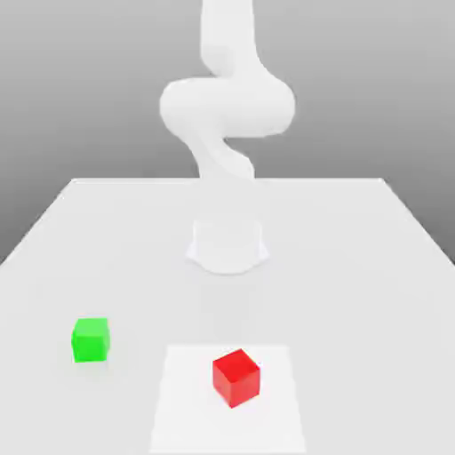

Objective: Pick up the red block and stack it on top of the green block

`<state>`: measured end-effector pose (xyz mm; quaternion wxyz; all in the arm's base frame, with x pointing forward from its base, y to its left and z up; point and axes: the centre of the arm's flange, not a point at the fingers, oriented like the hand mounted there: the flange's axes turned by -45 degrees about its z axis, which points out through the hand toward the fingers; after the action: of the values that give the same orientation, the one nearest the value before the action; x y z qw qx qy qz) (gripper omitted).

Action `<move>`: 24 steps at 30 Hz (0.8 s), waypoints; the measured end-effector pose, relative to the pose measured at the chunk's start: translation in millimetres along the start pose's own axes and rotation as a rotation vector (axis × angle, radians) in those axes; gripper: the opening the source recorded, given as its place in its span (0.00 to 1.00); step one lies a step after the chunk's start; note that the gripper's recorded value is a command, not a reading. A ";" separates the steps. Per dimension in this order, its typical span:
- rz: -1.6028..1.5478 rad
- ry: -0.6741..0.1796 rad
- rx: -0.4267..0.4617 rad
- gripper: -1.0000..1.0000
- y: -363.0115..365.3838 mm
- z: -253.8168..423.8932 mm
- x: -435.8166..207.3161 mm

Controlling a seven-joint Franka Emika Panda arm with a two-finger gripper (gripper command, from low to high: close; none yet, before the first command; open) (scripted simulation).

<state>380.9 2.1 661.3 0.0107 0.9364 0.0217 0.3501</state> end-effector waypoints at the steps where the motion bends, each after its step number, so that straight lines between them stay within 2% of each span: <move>1: -0.029 -0.039 0.000 0.50 -1.3 27.4 -5.0; 10: -0.262 -0.352 0.055 0.50 -11.4 220.8 -97.7; 19: -0.474 -0.643 0.196 0.50 -24.4 340.3 -254.3; 24: -0.502 -0.686 0.225 0.50 -27.2 380.3 -304.3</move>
<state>400.1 12.8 174.0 0.0000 0.9595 0.2818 0.0009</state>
